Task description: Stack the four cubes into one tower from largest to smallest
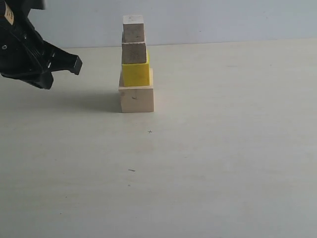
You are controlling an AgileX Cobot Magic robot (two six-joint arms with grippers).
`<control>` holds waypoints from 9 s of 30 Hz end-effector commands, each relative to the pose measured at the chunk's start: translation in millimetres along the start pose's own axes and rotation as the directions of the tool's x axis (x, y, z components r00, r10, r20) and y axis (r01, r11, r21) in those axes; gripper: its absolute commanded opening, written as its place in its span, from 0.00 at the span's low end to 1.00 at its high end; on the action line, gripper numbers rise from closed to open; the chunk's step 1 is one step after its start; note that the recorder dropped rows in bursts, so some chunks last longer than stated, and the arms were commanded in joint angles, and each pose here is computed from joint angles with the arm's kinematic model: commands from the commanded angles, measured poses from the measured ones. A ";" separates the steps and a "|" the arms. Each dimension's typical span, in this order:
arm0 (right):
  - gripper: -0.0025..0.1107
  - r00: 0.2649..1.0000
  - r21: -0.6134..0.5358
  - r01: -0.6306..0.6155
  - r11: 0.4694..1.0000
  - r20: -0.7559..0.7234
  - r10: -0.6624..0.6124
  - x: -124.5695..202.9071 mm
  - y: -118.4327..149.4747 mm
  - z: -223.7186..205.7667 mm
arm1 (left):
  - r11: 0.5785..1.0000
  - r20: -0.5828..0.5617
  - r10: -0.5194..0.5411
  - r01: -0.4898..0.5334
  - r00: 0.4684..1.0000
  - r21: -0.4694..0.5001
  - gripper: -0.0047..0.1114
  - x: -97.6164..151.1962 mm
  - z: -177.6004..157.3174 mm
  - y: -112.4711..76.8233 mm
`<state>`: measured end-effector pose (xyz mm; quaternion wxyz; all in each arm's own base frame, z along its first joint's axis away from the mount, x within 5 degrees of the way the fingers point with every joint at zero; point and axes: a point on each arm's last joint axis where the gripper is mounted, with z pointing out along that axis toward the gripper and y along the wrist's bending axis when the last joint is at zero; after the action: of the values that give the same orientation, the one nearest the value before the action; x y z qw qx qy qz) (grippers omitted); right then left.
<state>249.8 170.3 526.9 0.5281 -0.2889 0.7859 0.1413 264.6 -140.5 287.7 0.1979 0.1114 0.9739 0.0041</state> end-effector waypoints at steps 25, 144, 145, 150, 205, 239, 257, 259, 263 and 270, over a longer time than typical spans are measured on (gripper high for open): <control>0.02 0.889 0.335 -0.054 0.941 0.446 -0.107 179.3 -4.0 -186.7 | 0.971 0.816 -0.197 -0.006 0.543 0.239 0.12 116.1 -176.3 66.7; 0.02 0.934 0.361 -0.231 0.904 0.343 0.102 215.7 -10.0 -215.1 | 0.947 0.773 -0.258 0.309 0.580 0.084 0.12 262.1 12.5 86.0; 0.02 0.934 0.361 -0.231 0.904 0.343 0.102 215.7 -10.0 -215.1 | 0.947 0.773 -0.258 0.309 0.580 0.084 0.12 262.1 12.5 86.0; 0.02 0.934 0.361 -0.231 0.904 0.343 0.102 215.7 -10.0 -215.1 | 0.947 0.773 -0.258 0.309 0.580 0.084 0.12 262.1 12.5 86.0; 0.02 0.852 0.577 -0.507 0.641 0.447 0.271 380.3 4.6 -128.3 | 0.947 0.773 -0.258 0.309 0.580 0.084 0.12 262.1 12.5 86.0; 0.02 0.947 0.530 -0.312 0.789 0.238 0.215 416.6 10.9 -99.0 | 0.947 0.773 -0.258 0.309 0.580 0.084 0.12 262.1 12.5 86.0; 0.02 0.961 0.540 -0.275 0.796 0.187 0.205 419.9 11.5 -98.4 | 0.947 0.773 -0.258 0.309 0.580 0.084 0.12 262.1 12.5 86.0; 0.02 0.961 0.540 -0.275 0.796 0.187 0.205 419.9 11.5 -98.4 | 0.947 0.773 -0.258 0.309 0.580 0.084 0.12 262.1 12.5 86.0; 0.02 0.961 0.540 -0.275 0.796 0.187 0.205 419.9 11.5 -98.4 | 0.947 0.773 -0.258 0.309 0.580 0.084 0.12 262.1 12.5 86.0; 0.02 0.961 0.540 -0.275 0.796 0.187 0.205 419.9 11.5 -98.4 | 0.947 0.773 -0.258 0.309 0.580 0.084 0.12 262.1 12.5 86.0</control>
<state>53.7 -0.4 183.7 0.6122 -0.0031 0.7906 -0.0070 52.7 0.6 178.8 0.5901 -0.0650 0.8034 -0.0445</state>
